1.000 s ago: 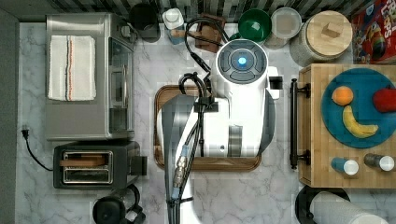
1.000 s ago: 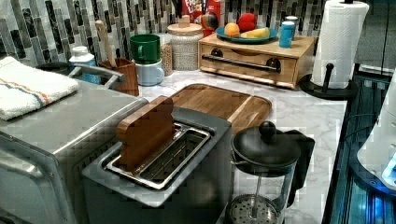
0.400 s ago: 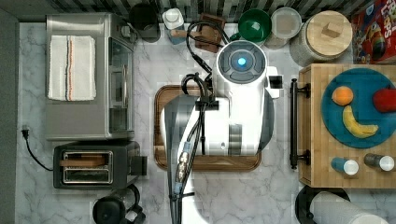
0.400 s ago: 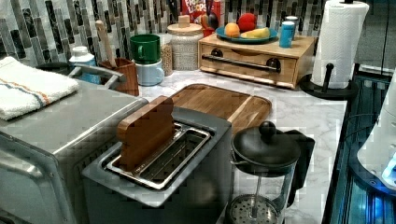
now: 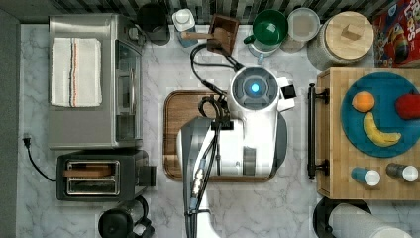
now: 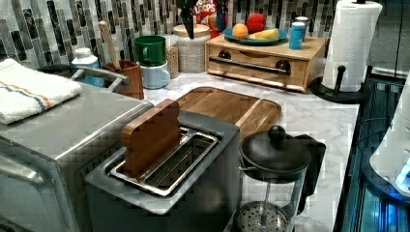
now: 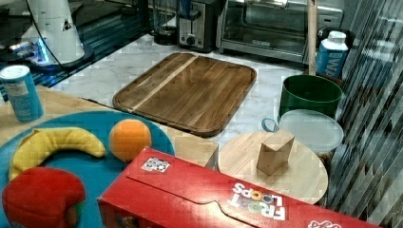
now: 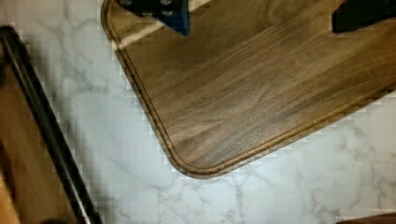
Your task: Open the drawer.
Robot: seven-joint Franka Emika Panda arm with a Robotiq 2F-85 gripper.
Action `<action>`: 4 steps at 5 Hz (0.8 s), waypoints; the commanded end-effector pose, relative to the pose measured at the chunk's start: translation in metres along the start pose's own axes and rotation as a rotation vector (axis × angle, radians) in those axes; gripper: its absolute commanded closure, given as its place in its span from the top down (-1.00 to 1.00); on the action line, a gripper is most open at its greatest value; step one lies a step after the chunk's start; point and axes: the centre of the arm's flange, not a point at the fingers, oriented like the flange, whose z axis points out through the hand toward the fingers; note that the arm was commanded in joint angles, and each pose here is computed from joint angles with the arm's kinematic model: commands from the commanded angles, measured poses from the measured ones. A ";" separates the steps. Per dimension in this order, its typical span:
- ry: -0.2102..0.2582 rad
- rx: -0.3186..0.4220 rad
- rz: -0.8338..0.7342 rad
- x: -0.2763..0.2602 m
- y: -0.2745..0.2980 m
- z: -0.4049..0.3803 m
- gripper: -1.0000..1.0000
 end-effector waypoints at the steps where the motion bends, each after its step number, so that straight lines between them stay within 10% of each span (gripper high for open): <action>1: -0.012 -0.070 -0.360 0.000 0.062 0.015 1.00; 4: 0.079 -0.115 -0.508 0.006 0.097 0.033 1.00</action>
